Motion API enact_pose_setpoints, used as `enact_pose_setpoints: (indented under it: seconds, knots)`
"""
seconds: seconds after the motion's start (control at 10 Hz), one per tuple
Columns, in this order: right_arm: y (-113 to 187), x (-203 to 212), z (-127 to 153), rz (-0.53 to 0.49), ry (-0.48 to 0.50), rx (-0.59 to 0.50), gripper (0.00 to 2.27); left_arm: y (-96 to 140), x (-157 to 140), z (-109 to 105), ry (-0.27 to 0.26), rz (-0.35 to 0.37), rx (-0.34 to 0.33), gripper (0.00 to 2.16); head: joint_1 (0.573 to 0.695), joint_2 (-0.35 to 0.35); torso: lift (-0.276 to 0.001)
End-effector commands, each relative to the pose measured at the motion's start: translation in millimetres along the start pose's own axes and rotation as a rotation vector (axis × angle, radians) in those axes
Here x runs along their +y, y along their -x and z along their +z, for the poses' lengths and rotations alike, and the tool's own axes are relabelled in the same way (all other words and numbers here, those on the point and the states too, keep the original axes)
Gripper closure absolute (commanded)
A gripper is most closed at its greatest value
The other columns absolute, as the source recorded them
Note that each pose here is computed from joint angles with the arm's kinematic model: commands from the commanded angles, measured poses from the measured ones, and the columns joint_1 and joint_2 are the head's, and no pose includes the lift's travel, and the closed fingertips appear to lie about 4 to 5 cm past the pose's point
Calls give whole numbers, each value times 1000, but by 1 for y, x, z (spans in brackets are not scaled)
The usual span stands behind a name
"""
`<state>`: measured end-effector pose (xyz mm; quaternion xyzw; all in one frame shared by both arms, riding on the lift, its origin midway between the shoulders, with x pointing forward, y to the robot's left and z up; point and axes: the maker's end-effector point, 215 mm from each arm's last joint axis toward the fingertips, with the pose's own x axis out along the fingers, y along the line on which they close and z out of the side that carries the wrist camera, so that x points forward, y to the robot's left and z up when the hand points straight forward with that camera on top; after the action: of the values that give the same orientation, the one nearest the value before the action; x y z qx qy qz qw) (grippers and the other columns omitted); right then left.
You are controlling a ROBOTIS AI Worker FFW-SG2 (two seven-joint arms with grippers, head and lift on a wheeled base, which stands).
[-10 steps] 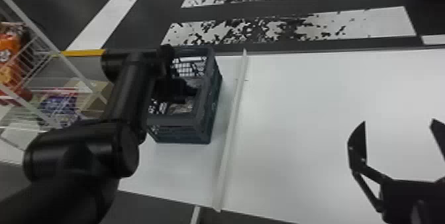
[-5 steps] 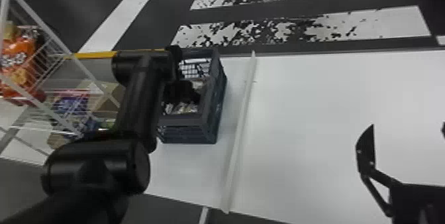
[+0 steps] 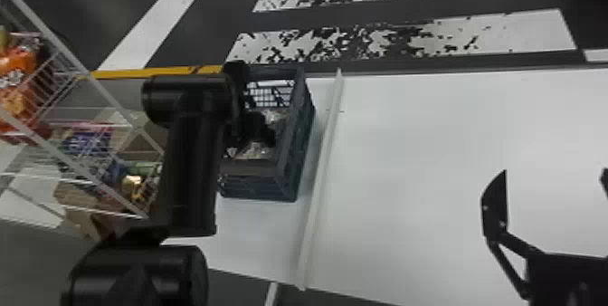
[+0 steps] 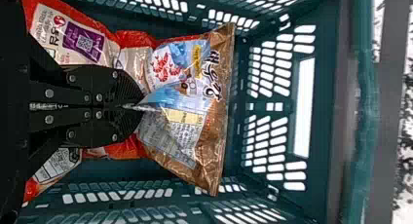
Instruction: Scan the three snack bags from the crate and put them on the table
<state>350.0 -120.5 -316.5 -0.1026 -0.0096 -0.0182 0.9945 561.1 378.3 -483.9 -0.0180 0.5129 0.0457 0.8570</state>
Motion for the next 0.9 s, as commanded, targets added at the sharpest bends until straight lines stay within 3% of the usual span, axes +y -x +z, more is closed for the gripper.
enact_pose_setpoints:
  seconds: [0.0, 0.4, 0.8]
  knots:
    - [2, -2, 1, -2, 1, 1, 70, 10, -3, 9, -16, 6, -45, 2135, 695, 309, -94]
    - [5, -3, 3, -9, 1, -1, 70, 28, -11, 9, -36, 4, -87, 2135, 695, 297, -94]
    - [6, -2, 1, -7, 8, 4, 70, 50, -4, 16, -62, 60, -159, 2135, 695, 302, -94]
